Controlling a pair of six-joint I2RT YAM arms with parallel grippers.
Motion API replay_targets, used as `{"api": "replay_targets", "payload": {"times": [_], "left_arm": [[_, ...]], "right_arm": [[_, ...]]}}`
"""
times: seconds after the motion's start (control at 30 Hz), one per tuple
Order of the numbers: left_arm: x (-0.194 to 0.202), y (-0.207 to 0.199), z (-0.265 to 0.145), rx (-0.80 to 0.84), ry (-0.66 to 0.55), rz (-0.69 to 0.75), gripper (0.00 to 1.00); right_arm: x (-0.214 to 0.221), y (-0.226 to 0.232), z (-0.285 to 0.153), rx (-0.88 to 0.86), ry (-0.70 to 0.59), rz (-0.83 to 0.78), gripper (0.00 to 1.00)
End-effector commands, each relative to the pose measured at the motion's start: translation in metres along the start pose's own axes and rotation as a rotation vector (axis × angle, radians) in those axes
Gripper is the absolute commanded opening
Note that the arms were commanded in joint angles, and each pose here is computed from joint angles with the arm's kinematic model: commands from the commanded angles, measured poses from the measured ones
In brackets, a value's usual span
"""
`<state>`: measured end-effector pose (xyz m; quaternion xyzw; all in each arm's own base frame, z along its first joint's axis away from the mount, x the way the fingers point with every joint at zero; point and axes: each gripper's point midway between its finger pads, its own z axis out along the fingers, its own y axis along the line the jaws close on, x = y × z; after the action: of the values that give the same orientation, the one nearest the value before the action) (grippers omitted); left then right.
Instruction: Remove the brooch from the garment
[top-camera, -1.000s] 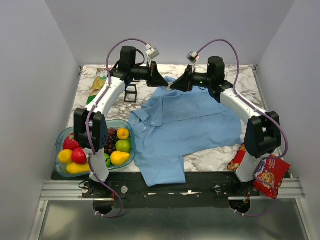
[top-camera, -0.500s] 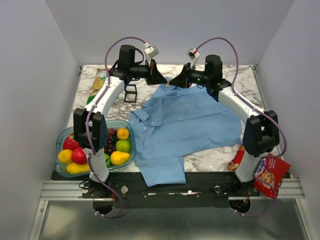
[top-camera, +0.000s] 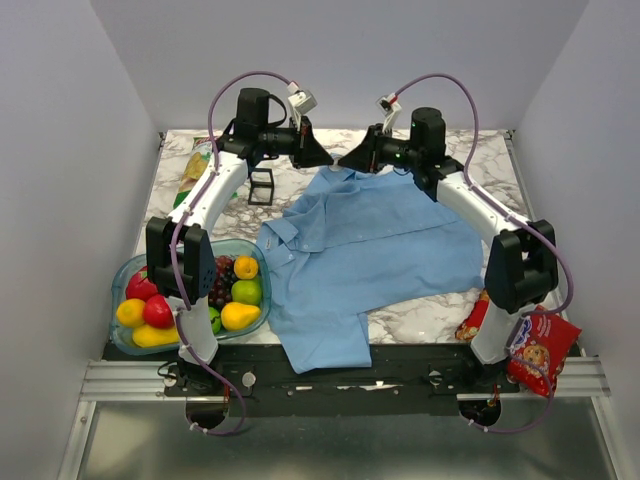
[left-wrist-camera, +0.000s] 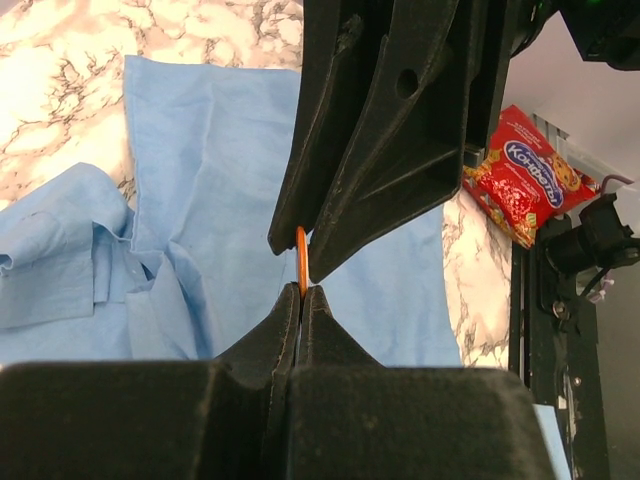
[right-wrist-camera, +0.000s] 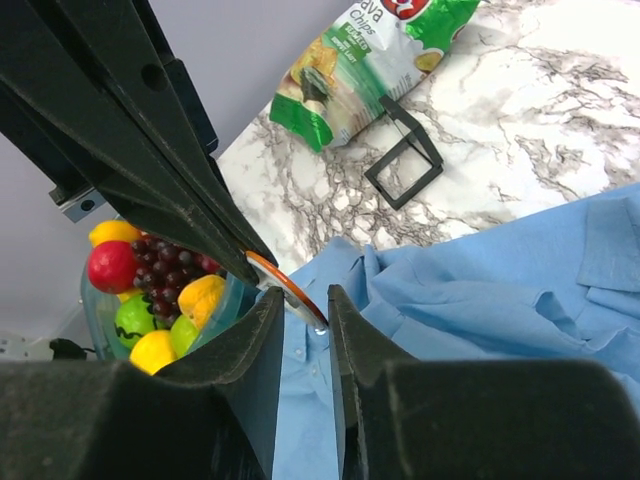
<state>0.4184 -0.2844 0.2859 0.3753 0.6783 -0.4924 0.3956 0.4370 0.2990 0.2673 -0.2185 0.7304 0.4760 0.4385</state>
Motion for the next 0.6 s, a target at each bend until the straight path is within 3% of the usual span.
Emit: {"api": "replay_targets", "payload": {"times": [0.0, 0.23, 0.33, 0.37, 0.43, 0.47, 0.53, 0.57], "left_arm": [[0.012, -0.039, 0.006, 0.146, 0.055, -0.081, 0.00], [0.015, -0.033, 0.006, 0.139, 0.059, -0.091, 0.00], [0.015, -0.029, 0.006, 0.118, 0.060, -0.083, 0.00], [0.017, -0.030, 0.005, 0.112, 0.071, -0.091, 0.00], [0.017, -0.028, 0.001, 0.089, 0.080, -0.031, 0.00], [0.024, -0.024, -0.002, 0.051, 0.105, -0.036, 0.00], [0.027, -0.019, -0.011, 0.006, 0.122, -0.016, 0.00], [0.032, -0.015, -0.016, -0.024, 0.140, -0.002, 0.00]], "right_arm": [[-0.068, 0.012, -0.026, 0.014, -0.191, -0.113, 0.32], [-0.067, 0.023, -0.044, -0.002, -0.196, -0.138, 0.38], [-0.056, 0.024, -0.044, -0.038, -0.156, -0.239, 0.39], [-0.049, 0.022, -0.044, -0.057, -0.129, -0.384, 0.40], [-0.026, 0.006, -0.045, -0.032, -0.025, -0.487, 0.41], [-0.019, -0.012, -0.047, 0.014, 0.022, -0.639, 0.45], [0.016, -0.039, -0.054, 0.059, 0.171, -0.686, 0.48], [0.028, -0.057, -0.058, 0.079, 0.237, -0.830, 0.50]]}}
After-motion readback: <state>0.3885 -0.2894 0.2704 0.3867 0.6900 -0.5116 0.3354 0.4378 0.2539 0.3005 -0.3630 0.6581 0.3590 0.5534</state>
